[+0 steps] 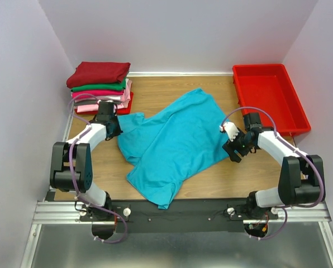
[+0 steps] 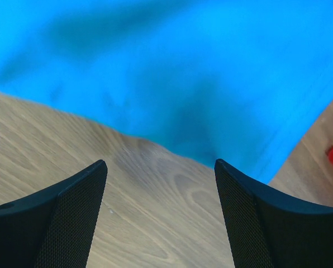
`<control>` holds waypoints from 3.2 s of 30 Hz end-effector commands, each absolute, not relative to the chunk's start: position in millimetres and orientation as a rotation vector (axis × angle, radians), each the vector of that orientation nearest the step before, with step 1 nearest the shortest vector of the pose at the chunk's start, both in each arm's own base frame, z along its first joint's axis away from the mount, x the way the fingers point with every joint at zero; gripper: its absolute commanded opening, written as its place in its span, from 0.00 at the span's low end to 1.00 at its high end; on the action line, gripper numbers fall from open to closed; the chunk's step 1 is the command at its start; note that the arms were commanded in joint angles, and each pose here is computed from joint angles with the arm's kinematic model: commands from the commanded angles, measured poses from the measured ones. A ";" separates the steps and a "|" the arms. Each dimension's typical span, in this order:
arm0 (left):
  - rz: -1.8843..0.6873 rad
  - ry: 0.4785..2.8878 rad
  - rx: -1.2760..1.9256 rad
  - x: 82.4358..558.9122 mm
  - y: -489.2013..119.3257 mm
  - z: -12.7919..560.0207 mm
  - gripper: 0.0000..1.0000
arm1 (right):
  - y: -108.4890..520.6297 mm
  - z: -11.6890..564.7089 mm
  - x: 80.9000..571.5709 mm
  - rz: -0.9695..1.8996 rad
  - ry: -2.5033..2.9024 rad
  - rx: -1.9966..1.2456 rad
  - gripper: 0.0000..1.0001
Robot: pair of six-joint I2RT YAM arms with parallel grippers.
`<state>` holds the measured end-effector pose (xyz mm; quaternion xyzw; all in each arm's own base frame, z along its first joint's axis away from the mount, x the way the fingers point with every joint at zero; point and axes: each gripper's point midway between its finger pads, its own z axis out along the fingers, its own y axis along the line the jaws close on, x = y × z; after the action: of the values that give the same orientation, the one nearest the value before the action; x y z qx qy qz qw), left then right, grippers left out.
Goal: Fold and stack the t-shirts
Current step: Flatten the tshirt out
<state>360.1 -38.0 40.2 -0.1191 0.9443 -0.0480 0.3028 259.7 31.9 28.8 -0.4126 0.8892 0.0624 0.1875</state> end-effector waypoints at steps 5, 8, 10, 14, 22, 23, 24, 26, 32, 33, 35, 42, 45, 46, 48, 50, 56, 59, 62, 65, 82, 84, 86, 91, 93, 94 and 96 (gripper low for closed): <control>0.032 2.478 -0.355 373.4 -2.6 52.7 0.00 | 42.8 19.2 248.6 0.290 2.313 -1.467 0.84; 0.005 2.465 -0.339 379.2 -6.1 59.7 0.00 | 54.6 24.4 256.2 0.362 2.223 -1.529 0.83; 0.004 2.452 -0.334 382.7 -6.1 65.7 0.00 | 62.1 31.6 264.4 0.388 2.145 -1.572 0.81; 0.003 2.438 -0.326 386.1 -6.0 72.3 0.00 | 63.9 26.8 270.3 0.393 2.053 -1.685 0.81; 0.015 2.425 -0.313 389.5 -4.3 76.6 0.00 | 49.3 -3.4 266.6 0.400 2.152 -1.783 0.47; 0.014 2.419 -0.313 390.2 -4.3 78.9 0.00 | 49.2 -4.4 264.8 0.404 2.156 -1.784 0.47; 0.028 2.414 -0.312 389.8 -2.2 80.1 0.00 | 47.0 -5.7 259.4 0.406 2.161 -1.799 0.36; 0.040 2.398 -0.310 390.4 -0.1 85.1 0.00 | 41.6 1.7 247.7 0.371 2.153 -1.833 0.25; 0.082 2.358 -0.317 393.7 6.8 95.7 0.00 | 15.3 16.9 192.2 0.245 2.161 -1.978 0.03; 0.090 2.353 -0.317 395.5 7.9 96.8 0.00 | 12.1 26.1 189.4 0.197 2.146 -1.982 0.03; 0.121 2.346 -0.326 397.7 12.4 97.9 0.00 | 1.6 32.2 171.6 0.171 2.179 -2.039 0.01; 0.039 2.327 -0.250 410.8 -0.7 108.8 0.00 | 6.7 51.7 139.2 0.283 2.218 -2.024 0.10; 0.014 2.332 -0.225 403.8 -5.0 107.7 0.00 | 17.5 69.1 152.8 0.299 2.208 -1.933 0.47; -0.008 2.339 -0.214 401.0 -8.3 106.1 0.02 | 27.0 75.2 156.6 0.351 2.206 -1.874 0.58; -0.019 2.354 -0.216 393.8 -9.9 101.2 0.18 | 38.2 89.4 177.5 0.355 2.188 -1.766 0.77; -0.014 2.358 -0.232 389.5 -8.8 99.5 0.37 | 57.1 110.7 219.3 0.373 2.161 -1.574 0.82; 0.075 2.278 -0.287 383.3 7.1 123.0 0.70 | 117.7 156.4 329.0 0.690 2.132 -1.096 0.78; 0.114 2.226 -0.282 378.5 14.4 137.6 0.78 | 138.6 155.5 389.9 0.793 2.187 -0.919 0.71; 0.062 2.157 -0.232 375.0 11.1 148.4 0.81 | 146.0 140.5 450.9 0.792 2.262 -0.773 0.63; 0.016 2.148 -0.212 371.6 8.0 145.6 0.81 | 138.9 96.7 493.9 0.734 2.376 -0.638 0.61; -0.038 2.134 -0.170 374.8 -0.7 148.9 0.80 | 137.7 33.5 538.6 0.705 2.424 -0.632 0.47; -0.038 2.131 -0.170 374.6 -0.7 149.3 0.79 | 139.4 33.1 539.4 0.712 2.423 -0.630 0.44; -0.038 2.133 -0.170 373.9 -0.7 148.9 0.79 | 138.5 31.2 540.3 0.710 2.425 -0.627 0.42; -0.049 2.133 -0.166 374.5 -2.3 148.0 0.79 | 138.5 33.6 543.7 0.697 2.414 -0.637 0.29; -0.047 2.135 -0.167 374.6 -2.1 147.8 0.79 | 136.8 37.0 548.7 0.680 2.402 -0.639 0.16; -0.046 2.133 -0.168 374.5 -1.8 148.0 0.79 | 136.3 38.2 551.3 0.671 2.396 -0.641 0.07; -0.044 2.136 -0.169 373.5 -1.5 146.9 0.79 | 136.5 49.1 558.6 0.656 2.368 -0.643 0.00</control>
<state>370.4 -0.8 145.4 -0.0774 0.8773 -0.0133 0.4736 541.7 135.1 37.0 -0.2334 0.8977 0.2580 0.2703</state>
